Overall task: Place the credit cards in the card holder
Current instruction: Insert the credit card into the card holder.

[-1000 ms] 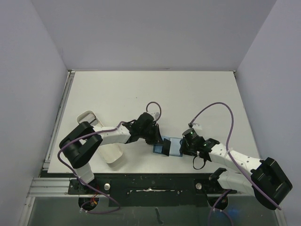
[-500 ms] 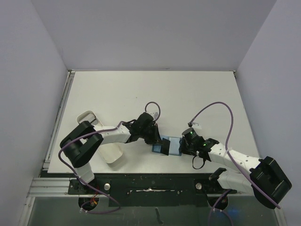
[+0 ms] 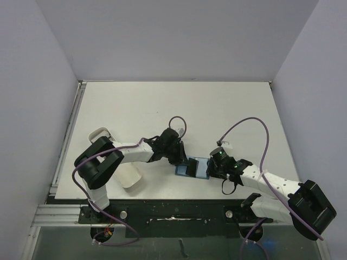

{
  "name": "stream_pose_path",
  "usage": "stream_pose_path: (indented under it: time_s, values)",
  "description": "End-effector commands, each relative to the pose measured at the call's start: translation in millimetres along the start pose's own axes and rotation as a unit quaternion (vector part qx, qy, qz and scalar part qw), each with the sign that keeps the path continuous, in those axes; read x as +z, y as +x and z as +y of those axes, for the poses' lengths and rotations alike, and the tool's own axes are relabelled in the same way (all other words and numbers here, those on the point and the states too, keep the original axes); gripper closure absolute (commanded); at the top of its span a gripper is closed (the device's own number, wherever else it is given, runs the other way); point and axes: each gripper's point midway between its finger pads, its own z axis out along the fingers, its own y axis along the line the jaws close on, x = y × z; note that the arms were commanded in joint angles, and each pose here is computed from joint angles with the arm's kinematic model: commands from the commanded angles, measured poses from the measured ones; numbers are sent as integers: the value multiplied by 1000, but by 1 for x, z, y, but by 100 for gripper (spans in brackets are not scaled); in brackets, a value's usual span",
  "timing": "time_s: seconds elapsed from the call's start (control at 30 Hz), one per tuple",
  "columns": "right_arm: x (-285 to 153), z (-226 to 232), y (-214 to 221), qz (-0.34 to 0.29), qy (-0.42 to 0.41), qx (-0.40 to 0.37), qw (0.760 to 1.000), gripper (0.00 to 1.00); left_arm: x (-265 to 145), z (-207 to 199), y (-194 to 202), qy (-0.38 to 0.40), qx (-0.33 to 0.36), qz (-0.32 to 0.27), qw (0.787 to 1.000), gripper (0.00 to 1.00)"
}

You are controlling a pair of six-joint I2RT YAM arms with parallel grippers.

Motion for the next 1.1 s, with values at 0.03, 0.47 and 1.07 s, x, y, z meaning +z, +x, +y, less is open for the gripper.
stream_pose_path:
  time_s: [0.03, 0.47, 1.07]
  values:
    - [2, -11, 8, 2, 18, -4, 1000, 79, 3, -7, -17, 5, 11, -25, 1000, 100]
    - [2, -7, 9, 2, 11, 0, 1000, 79, 11, -10, -16, 30, -18, -43, 998, 100]
    - [-3, -1, 2, -10, 1, 11, 1000, 80, 15, -15, -17, 11, -4, -54, 998, 75]
